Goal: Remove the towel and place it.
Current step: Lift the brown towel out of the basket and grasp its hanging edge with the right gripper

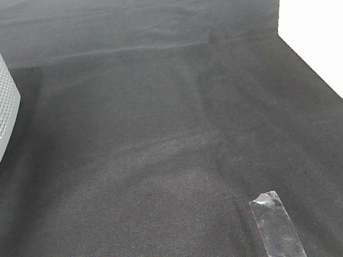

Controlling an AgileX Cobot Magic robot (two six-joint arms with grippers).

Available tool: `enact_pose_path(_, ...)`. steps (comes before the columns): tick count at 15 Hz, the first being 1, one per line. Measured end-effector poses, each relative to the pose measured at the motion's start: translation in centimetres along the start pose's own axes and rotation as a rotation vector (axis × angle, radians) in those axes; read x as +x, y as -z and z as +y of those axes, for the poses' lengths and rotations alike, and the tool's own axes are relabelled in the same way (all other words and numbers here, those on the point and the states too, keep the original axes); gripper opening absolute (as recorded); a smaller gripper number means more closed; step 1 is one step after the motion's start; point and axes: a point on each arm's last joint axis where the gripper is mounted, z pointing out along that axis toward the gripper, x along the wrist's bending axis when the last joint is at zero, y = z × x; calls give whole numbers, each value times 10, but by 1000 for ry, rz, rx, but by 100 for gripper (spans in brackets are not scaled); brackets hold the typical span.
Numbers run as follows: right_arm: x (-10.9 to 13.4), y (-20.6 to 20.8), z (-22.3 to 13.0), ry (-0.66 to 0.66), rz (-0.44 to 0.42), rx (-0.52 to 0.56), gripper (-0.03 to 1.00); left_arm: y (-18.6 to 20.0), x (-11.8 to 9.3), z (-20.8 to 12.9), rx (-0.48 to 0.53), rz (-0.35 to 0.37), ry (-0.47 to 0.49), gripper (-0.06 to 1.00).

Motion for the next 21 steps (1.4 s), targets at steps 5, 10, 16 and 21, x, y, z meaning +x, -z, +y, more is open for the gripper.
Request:
enact_pose_path(5,13,-52,46,123,393,-109,74,37,-51,51,-208,-125,-150,0)
enact_pose_path(10,18,-111,65,174,786,-188,74,50,-92,69,-292,-227,-352,0)
enact_pose_path(16,6,-170,82,187,980,-210,74,62,-119,76,-332,-309,-483,0)
enact_pose_path(21,33,-214,73,115,1099,-177,74,64,-121,81,-387,-314,-460,0)
